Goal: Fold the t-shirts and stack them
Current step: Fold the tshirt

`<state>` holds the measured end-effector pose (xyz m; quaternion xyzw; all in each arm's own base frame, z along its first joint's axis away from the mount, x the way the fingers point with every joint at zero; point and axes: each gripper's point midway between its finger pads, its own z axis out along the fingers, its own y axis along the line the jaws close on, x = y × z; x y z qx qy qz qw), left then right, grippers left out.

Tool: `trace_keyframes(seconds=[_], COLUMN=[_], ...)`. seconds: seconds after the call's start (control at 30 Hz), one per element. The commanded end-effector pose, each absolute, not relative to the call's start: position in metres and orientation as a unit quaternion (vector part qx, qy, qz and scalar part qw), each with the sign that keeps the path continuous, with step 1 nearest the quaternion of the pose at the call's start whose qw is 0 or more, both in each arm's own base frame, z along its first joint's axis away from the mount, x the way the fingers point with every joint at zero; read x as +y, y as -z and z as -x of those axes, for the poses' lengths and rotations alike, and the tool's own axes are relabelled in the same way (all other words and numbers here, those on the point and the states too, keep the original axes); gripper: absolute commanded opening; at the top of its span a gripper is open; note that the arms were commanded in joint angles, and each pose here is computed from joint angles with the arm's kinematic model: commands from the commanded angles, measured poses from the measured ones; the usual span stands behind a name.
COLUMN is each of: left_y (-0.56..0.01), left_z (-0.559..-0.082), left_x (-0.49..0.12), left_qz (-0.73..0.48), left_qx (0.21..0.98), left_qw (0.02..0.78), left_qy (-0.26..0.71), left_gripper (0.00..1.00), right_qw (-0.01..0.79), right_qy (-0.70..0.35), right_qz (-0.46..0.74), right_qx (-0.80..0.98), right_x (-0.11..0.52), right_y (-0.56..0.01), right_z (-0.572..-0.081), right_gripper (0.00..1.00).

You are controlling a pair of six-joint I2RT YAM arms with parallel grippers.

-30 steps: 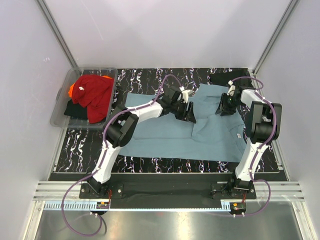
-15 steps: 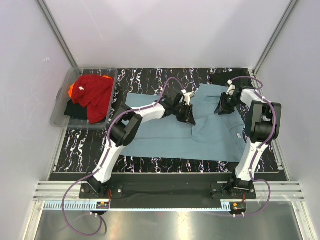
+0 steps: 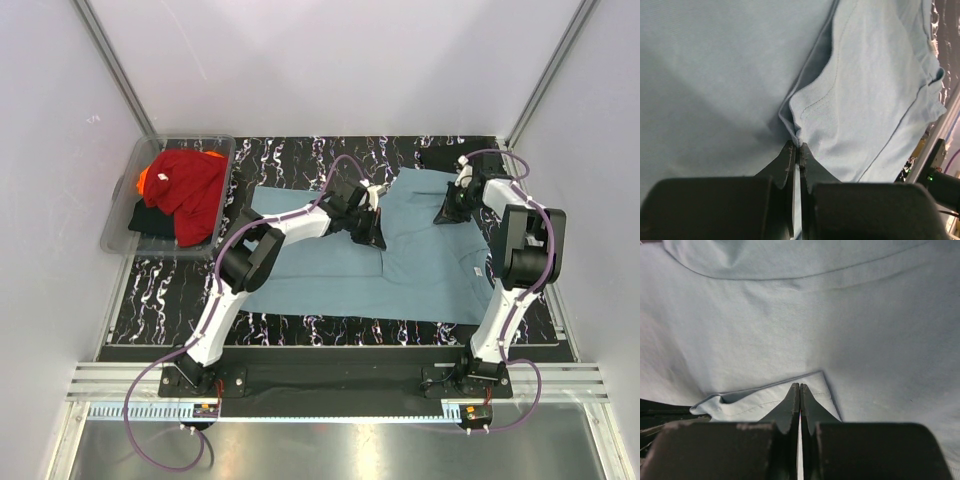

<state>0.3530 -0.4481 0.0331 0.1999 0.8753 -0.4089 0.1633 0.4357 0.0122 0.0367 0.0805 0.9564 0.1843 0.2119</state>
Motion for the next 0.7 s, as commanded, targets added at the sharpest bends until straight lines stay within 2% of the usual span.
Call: trace_keyframes(seconds=[0.0,0.07,0.1,0.17,0.2,0.27,0.43,0.67], left_y=[-0.068,-0.069,-0.068,-0.064,-0.061,-0.059,-0.055,-0.056], left_z=[-0.37,-0.372,-0.372,-0.372,-0.373,-0.374,-0.377,-0.378], left_x=[-0.456,-0.457,-0.457,-0.456,-0.454,-0.453,-0.451,-0.452], left_qz=[-0.204,-0.201,-0.201,-0.198,-0.192,-0.188,-0.186,-0.181], left_qx=[0.862,0.862,0.862,0.866,0.87,0.874,0.878,0.878], left_qw=[0.215,0.214,0.214,0.212,0.212,0.211,0.214,0.216], left_qy=[0.411,0.413,0.413,0.408,0.401,0.396,0.386,0.387], left_gripper=[0.0,0.01,0.01,0.02,0.01,0.03,0.1,0.05], right_qw=[0.275,0.276,0.275,0.27,0.269,0.264,0.255,0.233], right_qy=[-0.177,-0.176,-0.173,-0.165,-0.164,-0.167,-0.176,-0.171], right_qz=[-0.074,-0.072,-0.072,-0.069,-0.067,-0.057,-0.047,-0.034], right_qx=[0.942,0.942,0.943,0.946,0.947,0.948,0.95,0.957], right_x=[0.009,0.008,0.008,0.005,0.004,0.006,0.009,0.008], right_y=[-0.072,-0.073,-0.072,-0.066,-0.065,-0.06,-0.053,-0.039], right_z=[-0.452,-0.45,-0.449,-0.446,-0.445,-0.444,-0.444,-0.437], right_gripper=[0.0,0.0,0.03,0.17,0.28,0.35,0.4,0.38])
